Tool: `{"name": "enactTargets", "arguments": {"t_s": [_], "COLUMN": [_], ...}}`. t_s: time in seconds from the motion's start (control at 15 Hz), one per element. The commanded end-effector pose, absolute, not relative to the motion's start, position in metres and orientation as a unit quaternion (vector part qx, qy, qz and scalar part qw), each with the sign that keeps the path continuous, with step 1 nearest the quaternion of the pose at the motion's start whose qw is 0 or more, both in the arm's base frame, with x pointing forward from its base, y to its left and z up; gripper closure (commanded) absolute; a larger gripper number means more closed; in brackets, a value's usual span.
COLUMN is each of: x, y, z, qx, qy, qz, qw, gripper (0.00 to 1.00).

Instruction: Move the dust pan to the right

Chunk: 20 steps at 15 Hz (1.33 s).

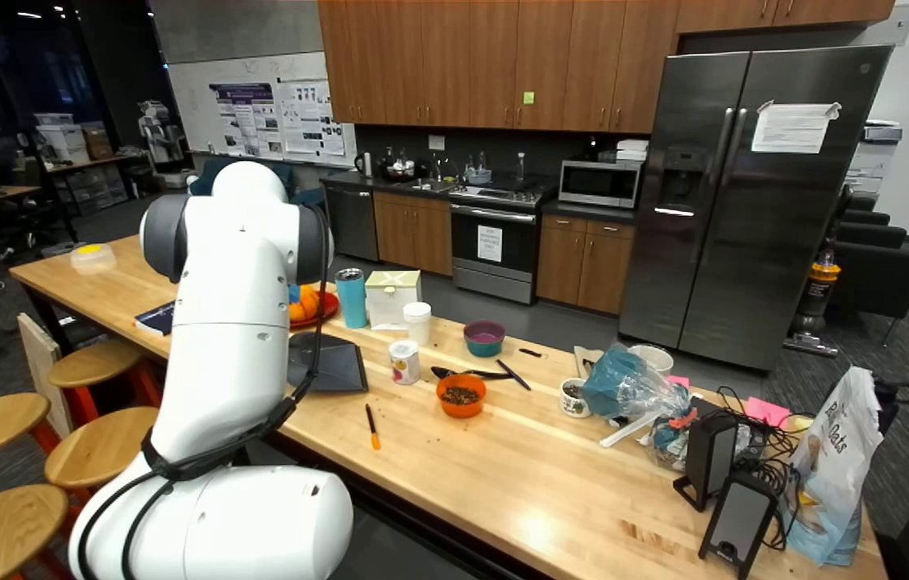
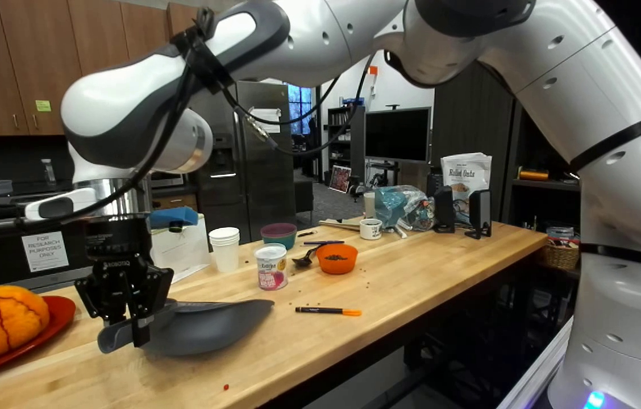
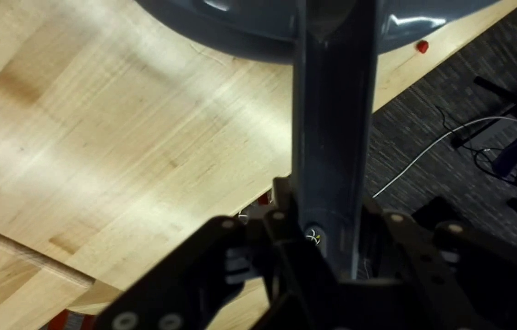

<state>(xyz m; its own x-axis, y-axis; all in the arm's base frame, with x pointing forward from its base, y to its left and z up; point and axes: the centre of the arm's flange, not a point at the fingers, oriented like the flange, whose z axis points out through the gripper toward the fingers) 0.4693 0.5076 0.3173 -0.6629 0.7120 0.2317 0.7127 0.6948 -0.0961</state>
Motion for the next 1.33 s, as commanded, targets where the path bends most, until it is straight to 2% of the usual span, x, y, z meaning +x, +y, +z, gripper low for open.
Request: {"name": "enactTargets", "arguments": {"t_s": [0.0,0.53,1.27], "x": [0.458,0.442,0.427], "y": [0.504,0.512,0.516], "z": [0.338,0.349,0.365], "qx": [-0.395,-0.426,-0.436], "qy": [-0.913,-0.898,-0.887], "qz": [0.017,0.106,0.152], "qw": [0.099,0.028,0.009], "gripper": [0.92,0.92,0.92]}}
